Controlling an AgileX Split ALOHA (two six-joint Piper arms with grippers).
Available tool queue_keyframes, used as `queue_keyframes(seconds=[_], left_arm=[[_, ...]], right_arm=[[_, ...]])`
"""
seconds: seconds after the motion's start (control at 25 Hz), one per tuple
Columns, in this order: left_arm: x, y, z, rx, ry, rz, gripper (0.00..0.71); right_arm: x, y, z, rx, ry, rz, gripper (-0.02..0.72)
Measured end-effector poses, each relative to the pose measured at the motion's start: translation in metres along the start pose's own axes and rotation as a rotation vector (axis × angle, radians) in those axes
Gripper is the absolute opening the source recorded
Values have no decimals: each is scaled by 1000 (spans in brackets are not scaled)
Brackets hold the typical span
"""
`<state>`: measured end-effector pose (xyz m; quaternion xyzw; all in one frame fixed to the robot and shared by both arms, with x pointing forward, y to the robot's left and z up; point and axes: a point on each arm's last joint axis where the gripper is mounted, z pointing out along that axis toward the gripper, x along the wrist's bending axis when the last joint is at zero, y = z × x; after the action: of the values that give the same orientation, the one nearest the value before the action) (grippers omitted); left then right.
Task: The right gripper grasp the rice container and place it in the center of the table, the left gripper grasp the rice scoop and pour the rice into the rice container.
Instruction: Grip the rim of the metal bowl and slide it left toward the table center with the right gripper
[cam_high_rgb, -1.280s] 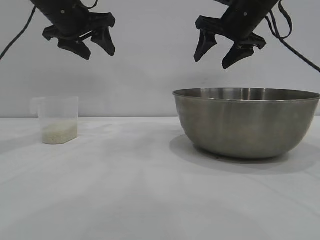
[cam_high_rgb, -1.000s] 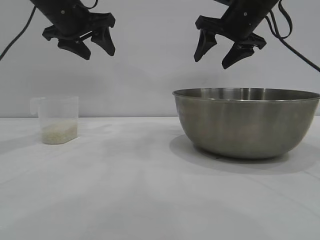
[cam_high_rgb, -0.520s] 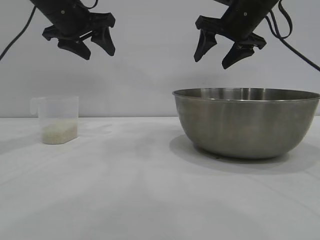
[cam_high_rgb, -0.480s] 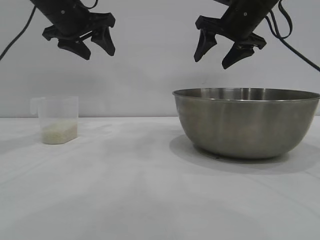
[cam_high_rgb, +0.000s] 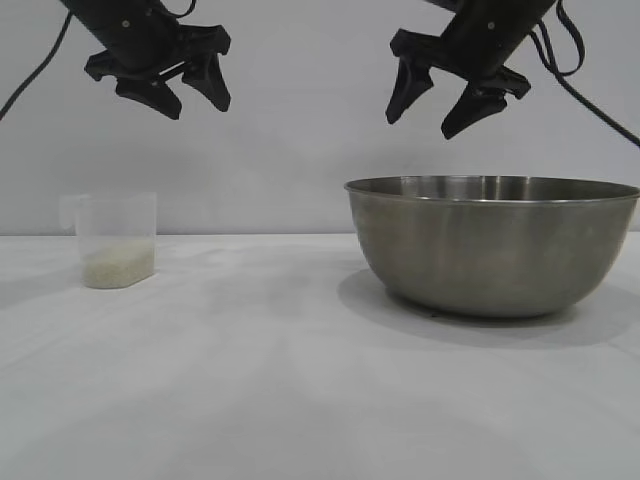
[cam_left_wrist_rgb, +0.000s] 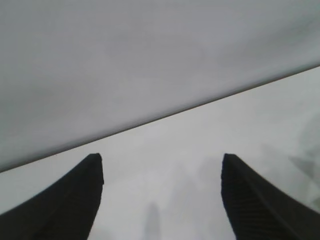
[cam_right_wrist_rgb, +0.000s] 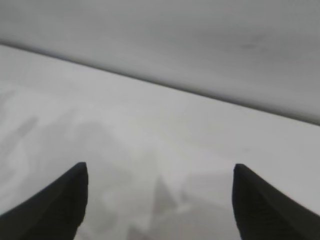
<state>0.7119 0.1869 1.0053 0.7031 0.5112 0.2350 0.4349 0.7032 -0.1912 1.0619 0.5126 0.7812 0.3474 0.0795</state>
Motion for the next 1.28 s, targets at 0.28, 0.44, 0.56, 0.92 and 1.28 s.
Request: queue_keyframes(seconds=[0.28,0.44,0.56,0.92,1.28], left_arm=[[0,-1,0,14,-3,21,445],[-1,-2,0,18,-8,23,445],[-1,-2,0,20,-9,25,445],[-2,-3,0,31,-18,30,445],[-1,-3,0,32,-17,34,445]], right_arm=[[-30,-22,-32,207,-23,160,486],[-37,-29,-34,273,-84,180,486],[-39,-31,-35,289,-115,201,486],[-39,-76,-23,451,-124,261,486],[-40,-107,-11,554,-122,289,439]])
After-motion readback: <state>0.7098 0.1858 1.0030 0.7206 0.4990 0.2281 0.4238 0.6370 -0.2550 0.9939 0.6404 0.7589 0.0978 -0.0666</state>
